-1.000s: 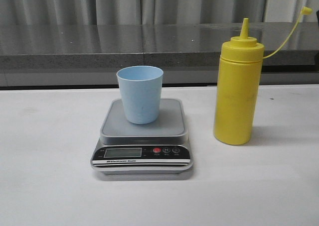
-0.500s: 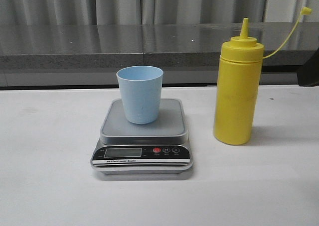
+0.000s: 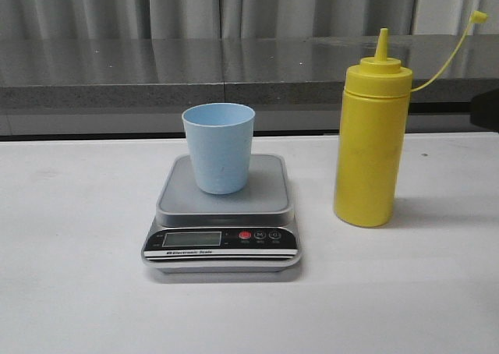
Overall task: Pour seasoning into cup on scale with both arms
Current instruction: 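Move the right gripper to the yellow bottle and grasp its body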
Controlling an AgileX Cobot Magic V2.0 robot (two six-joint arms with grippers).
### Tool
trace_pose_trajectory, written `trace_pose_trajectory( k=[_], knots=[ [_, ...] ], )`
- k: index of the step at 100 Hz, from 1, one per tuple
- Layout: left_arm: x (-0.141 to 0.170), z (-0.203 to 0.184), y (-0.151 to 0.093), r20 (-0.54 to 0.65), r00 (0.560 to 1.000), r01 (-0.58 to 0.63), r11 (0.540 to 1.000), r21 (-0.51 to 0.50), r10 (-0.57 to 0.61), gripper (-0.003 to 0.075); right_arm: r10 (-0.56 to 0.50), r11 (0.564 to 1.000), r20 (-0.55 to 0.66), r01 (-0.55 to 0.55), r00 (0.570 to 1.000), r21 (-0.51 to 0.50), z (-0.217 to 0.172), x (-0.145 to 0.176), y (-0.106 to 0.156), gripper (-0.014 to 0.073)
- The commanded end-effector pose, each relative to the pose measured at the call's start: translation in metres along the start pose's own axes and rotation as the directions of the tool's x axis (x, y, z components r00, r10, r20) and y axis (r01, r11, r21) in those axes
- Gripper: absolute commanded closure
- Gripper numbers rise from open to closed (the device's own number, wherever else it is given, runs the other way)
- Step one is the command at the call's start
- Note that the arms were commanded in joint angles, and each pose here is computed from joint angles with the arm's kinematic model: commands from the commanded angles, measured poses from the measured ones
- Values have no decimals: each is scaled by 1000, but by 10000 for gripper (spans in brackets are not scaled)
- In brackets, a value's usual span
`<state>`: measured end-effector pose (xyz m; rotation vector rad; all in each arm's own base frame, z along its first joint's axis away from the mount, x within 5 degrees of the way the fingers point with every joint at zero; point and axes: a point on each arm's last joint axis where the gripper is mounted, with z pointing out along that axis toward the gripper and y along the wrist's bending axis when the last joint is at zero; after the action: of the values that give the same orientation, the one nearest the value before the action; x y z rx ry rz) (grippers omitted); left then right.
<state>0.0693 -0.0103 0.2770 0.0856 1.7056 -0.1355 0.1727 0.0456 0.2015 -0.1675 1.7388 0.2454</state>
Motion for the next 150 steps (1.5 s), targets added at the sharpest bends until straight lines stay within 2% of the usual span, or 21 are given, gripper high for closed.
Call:
trace_pose_trajectory(
  k=[1, 16, 38, 65, 87, 150],
  knots=[
    [-16, -1, 0, 102, 995, 3, 1000, -7, -3, 740, -47, 996, 142, 57, 989, -69, 7, -12, 7, 13],
    [-16, -1, 0, 102, 995, 3, 1000, -7, -3, 740, -64, 992, 107, 75, 992, -104, 21, 1, 10, 13],
    [-16, -1, 0, 102, 995, 3, 1000, -7, -3, 740, -42, 989, 175, 66, 984, -134, 34, 10, 11, 9],
    [-16, -1, 0, 102, 995, 3, 1000, -7, -3, 740, -36, 983, 164, 64, 986, -169, 56, 24, 13, 9],
    [-16, -1, 0, 102, 995, 3, 1000, -7, -3, 740, -46, 975, 178, 83, 983, -207, 73, 21, 18, 9],
    [-16, -1, 0, 102, 995, 3, 1000, -7, -3, 740, -53, 970, 196, 96, 979, -222, 107, 15, 23, 9]
  ],
)
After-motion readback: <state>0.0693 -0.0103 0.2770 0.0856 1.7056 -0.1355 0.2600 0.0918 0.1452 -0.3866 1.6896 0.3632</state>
